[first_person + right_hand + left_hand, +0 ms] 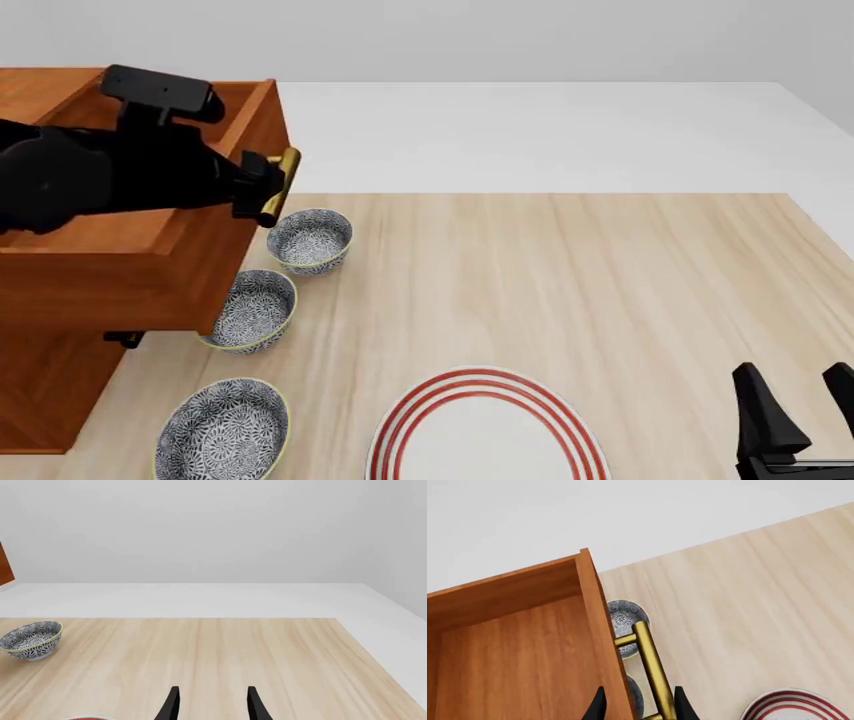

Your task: Open the top drawer of the cabinet.

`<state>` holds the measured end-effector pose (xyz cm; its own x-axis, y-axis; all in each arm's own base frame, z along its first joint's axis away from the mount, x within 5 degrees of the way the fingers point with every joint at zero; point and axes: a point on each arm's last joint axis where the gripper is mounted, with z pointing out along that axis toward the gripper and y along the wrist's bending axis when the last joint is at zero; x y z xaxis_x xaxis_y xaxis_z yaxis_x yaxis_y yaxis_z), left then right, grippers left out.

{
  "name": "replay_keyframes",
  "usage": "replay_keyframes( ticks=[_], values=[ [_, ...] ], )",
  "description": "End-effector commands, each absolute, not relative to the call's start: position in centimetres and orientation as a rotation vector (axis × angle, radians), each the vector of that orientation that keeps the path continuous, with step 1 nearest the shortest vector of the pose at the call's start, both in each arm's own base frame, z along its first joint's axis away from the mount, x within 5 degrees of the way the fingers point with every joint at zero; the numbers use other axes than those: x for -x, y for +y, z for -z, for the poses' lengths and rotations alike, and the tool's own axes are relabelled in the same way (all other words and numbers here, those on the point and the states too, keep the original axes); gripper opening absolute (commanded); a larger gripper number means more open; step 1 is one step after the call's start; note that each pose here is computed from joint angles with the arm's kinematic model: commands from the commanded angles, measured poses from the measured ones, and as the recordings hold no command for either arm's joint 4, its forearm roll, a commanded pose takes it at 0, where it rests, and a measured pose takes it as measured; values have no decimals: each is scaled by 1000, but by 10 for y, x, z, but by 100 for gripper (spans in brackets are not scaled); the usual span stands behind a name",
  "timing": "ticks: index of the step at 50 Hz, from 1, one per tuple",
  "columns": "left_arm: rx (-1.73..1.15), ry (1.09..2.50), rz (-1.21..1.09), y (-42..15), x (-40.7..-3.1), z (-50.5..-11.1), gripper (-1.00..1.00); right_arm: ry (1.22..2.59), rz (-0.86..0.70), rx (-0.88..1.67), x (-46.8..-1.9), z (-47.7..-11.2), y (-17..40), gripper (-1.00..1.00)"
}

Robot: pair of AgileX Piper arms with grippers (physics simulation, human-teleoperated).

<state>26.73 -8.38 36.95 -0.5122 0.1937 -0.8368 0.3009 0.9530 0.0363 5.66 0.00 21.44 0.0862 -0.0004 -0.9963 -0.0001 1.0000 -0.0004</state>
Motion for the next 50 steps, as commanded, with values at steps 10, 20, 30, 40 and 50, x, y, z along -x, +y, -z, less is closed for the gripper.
replay_keyframes(
  ticks=[10,20,30,40,50],
  values=[
    [-381,2108,218,-96,-251,-390,100,1484,0,0,-57,-214,0,100],
    [-363,2068,224,-92,-244,-411,100,1484,0,0,-57,-214,0,100],
    [-356,2042,219,-88,-240,-424,100,1485,0,0,-57,-214,0,100],
    [-351,2024,206,-83,-236,-433,100,1484,0,0,-57,-214,0,100],
    [-352,2014,207,-81,-230,-439,100,1484,0,0,-57,-214,0,100]
  ],
)
